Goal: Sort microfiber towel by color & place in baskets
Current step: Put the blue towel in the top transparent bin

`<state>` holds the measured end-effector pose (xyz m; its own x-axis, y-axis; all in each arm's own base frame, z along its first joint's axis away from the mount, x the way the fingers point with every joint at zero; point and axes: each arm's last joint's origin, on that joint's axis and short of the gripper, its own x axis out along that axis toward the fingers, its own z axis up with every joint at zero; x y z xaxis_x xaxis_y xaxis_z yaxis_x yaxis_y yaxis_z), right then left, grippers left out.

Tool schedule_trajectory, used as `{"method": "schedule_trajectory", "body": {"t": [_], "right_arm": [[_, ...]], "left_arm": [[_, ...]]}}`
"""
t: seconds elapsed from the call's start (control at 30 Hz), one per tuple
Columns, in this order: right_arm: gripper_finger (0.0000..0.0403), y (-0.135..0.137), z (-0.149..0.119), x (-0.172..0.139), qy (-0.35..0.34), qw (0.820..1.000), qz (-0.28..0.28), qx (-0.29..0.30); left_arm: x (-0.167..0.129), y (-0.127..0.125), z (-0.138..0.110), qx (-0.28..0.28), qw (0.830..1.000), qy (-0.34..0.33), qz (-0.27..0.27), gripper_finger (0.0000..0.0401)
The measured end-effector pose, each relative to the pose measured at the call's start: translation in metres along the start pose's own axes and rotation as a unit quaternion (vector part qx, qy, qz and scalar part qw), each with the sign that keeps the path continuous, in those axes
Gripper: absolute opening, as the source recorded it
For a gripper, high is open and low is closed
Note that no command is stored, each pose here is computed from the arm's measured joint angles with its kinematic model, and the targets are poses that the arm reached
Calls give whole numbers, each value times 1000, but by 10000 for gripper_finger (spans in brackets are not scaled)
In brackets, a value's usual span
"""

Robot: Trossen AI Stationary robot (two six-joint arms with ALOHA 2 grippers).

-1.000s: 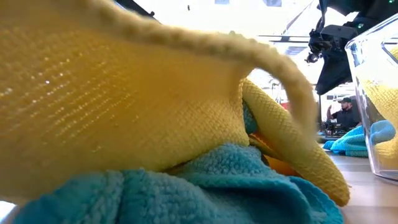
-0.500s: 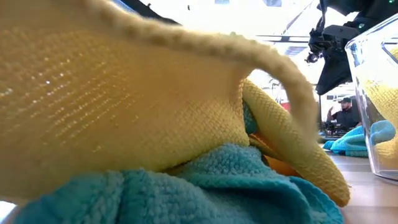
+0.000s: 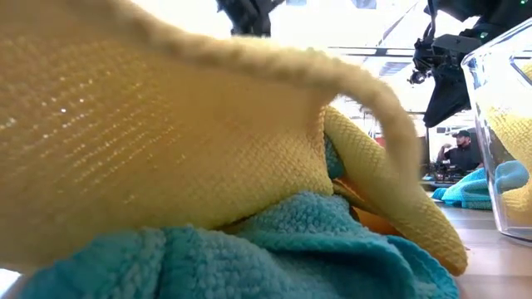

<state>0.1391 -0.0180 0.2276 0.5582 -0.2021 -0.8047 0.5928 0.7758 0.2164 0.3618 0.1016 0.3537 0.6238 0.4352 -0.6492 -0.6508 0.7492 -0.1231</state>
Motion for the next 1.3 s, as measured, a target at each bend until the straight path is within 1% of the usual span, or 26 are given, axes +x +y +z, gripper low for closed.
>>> {"method": "schedule_trajectory", "body": {"t": [0.13,0.27,0.43,0.57,0.7,0.77,0.87,1.0,1.13,1.3], "right_arm": [[71,0,0,0,0,1000,-1,1],[71,0,0,0,-2,1000,-4,2],[71,0,0,0,-1,1000,-5,2],[71,0,0,0,-1,1000,-5,2],[71,0,0,0,-1,1000,-5,6],[71,0,0,0,0,1000,-5,14],[71,0,0,0,0,1000,-5,14],[71,0,0,0,0,1000,-5,14],[71,0,0,0,0,1000,-5,13],[71,0,0,0,0,1000,-5,-4]], "left_arm": [[-43,-23,-4,8,999,-37,-34,0],[-75,-51,-17,13,996,-54,-71,0],[-101,-90,-44,20,992,-52,-112,0],[-119,-116,-66,4,989,-41,-144,0],[-133,-135,-84,-18,984,-30,-174,0],[-136,-140,-90,-25,983,-21,-179,0],[-131,-145,-93,-43,983,-15,-176,0],[-109,-151,-96,-56,985,-5,-160,0],[-82,-152,-98,-58,989,14,-136,0],[-39,-146,-97,-65,991,44,-104,0]]}}
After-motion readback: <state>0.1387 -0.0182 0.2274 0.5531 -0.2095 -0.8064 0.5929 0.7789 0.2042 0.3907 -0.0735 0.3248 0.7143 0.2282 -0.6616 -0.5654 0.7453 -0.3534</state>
